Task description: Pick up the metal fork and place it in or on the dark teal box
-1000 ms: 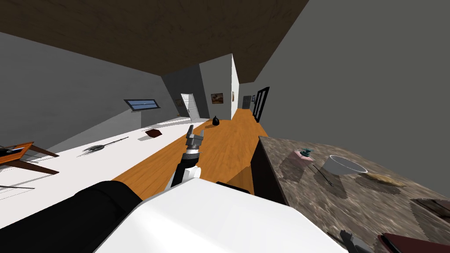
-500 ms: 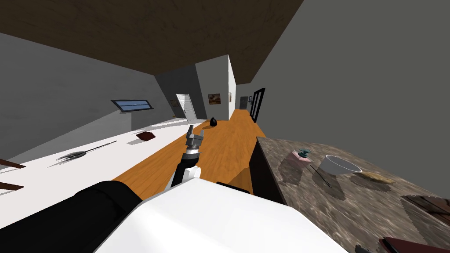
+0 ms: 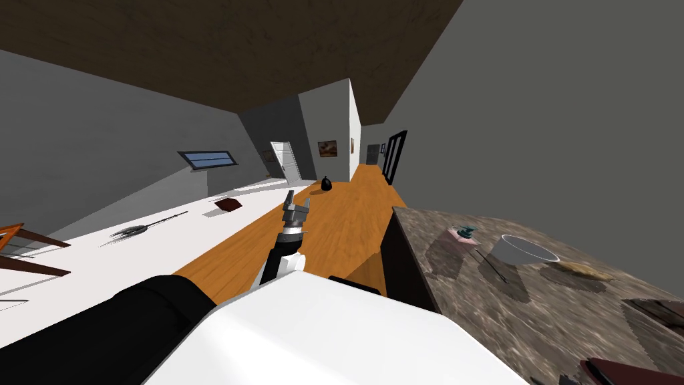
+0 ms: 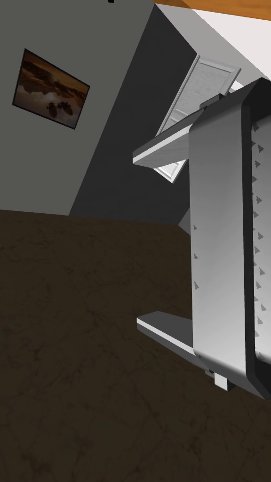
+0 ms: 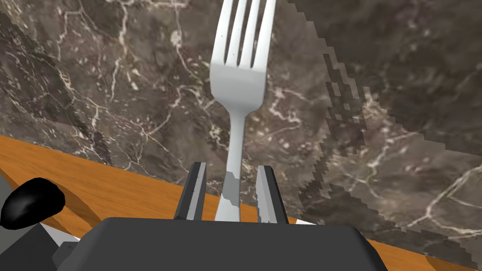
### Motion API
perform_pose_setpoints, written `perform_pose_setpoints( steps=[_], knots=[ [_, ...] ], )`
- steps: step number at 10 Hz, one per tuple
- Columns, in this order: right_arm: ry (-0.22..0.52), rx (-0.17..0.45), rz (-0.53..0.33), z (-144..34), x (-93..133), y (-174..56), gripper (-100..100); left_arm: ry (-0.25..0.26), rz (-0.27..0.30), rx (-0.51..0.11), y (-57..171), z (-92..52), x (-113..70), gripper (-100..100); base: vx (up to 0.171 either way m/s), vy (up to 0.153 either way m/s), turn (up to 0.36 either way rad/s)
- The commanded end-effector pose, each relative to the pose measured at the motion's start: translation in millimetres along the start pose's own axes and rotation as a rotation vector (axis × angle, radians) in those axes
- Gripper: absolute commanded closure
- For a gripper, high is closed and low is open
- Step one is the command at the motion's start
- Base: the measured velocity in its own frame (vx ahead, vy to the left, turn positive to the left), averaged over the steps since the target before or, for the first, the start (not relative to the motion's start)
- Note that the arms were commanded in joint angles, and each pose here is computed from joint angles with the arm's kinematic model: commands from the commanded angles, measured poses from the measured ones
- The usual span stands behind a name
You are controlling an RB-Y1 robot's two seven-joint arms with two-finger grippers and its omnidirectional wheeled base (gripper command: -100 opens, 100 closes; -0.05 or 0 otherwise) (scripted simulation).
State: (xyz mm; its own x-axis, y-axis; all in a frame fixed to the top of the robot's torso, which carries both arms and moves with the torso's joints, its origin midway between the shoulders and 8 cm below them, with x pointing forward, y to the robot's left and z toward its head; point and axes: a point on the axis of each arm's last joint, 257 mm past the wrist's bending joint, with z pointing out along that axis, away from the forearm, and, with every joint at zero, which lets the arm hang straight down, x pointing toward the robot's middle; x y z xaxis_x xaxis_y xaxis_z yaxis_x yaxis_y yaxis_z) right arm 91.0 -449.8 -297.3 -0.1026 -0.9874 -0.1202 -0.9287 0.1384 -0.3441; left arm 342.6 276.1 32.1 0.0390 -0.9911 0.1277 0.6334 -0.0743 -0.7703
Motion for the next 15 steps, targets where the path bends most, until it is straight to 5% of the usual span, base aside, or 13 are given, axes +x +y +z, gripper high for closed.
perform_pose_setpoints(
  steps=[1, 15],
  knots=[
    [0.003, -0.001, -0.005, -10.0, 4, -7, 100, 0.000, 0.000, 0.000, 0, 0.0, 0.0, 0, -0.101, 0.027, 0.036],
    [0.023, -0.001, -0.073, -93.1, 12, -68, 100, 0.000, 0.000, 0.000, 0, 0.0, 0.0, 0, -0.110, 0.033, 0.037]
  ],
)
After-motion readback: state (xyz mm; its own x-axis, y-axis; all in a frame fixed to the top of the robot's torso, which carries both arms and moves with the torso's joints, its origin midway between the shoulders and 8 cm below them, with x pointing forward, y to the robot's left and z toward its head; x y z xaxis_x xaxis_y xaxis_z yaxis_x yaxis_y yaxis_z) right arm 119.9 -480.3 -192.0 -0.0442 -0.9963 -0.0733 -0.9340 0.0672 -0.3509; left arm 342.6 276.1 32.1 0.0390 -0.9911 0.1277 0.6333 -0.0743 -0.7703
